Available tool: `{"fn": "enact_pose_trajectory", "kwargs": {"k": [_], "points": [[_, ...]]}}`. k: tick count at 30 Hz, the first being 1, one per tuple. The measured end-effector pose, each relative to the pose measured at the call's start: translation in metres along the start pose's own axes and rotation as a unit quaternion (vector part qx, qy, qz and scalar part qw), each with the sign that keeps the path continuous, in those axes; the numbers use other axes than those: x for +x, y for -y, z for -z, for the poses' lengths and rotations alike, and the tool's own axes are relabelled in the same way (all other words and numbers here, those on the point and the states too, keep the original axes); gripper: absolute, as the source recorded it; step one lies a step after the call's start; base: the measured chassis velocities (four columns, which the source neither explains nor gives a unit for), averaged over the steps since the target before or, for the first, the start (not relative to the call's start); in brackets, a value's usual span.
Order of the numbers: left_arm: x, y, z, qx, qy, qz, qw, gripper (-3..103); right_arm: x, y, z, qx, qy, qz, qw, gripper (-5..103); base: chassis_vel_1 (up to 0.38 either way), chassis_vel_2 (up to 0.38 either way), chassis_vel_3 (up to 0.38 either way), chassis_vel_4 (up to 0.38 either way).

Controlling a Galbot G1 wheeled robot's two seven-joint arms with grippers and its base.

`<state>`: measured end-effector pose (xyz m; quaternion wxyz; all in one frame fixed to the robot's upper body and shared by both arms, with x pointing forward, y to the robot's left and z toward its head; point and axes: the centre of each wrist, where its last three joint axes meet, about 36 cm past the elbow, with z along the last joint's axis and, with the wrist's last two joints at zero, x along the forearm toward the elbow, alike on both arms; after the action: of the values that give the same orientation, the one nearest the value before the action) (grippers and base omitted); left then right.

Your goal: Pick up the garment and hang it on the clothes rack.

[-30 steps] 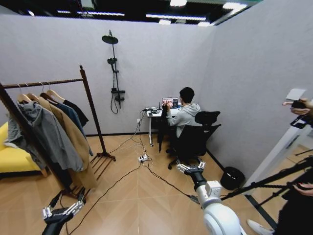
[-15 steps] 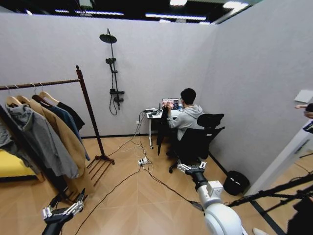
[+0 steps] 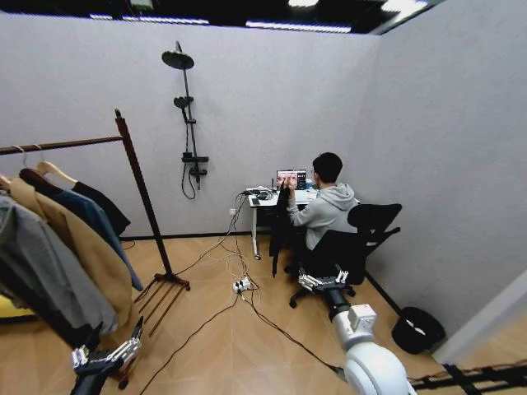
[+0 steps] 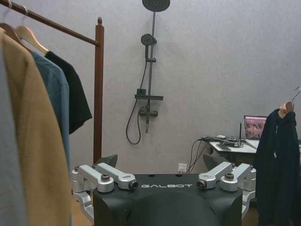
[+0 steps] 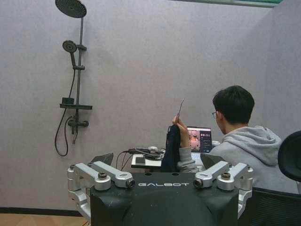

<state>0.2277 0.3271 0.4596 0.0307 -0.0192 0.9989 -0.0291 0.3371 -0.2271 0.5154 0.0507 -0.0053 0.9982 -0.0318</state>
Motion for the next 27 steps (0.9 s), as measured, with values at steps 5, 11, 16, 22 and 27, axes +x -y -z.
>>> {"fn": "enact_pose_trajectory", "kwargs": {"k": [5,11,16,22,27], "points": [[0.0,0.0,0.0,0.0,0.0,0.0,1.0,100,0.002,0.0,0.001,0.001,0.0,-0.001,1.0,100,-0.36,0.36,0.366,-0.359],[0.0,0.0,0.0,0.0,0.0,0.0,1.0,100,0.008,-0.001,0.004,0.004,0.002,-0.005,1.0,100,-0.361,0.352,0.353,-0.36],[0.0,0.0,0.0,0.0,0.0,0.0,1.0,100,0.01,-0.001,0.005,0.005,0.002,-0.006,1.0,100,-0.342,0.358,0.352,-0.356],[0.0,0.0,0.0,0.0,0.0,0.0,1.0,100,0.013,-0.002,0.004,0.004,0.002,-0.01,1.0,100,-0.349,0.363,0.362,-0.347],[0.0,0.0,0.0,0.0,0.0,0.0,1.0,100,0.008,0.006,0.008,0.008,0.013,-0.031,0.999,100,-0.294,0.299,0.308,-0.294]]}}
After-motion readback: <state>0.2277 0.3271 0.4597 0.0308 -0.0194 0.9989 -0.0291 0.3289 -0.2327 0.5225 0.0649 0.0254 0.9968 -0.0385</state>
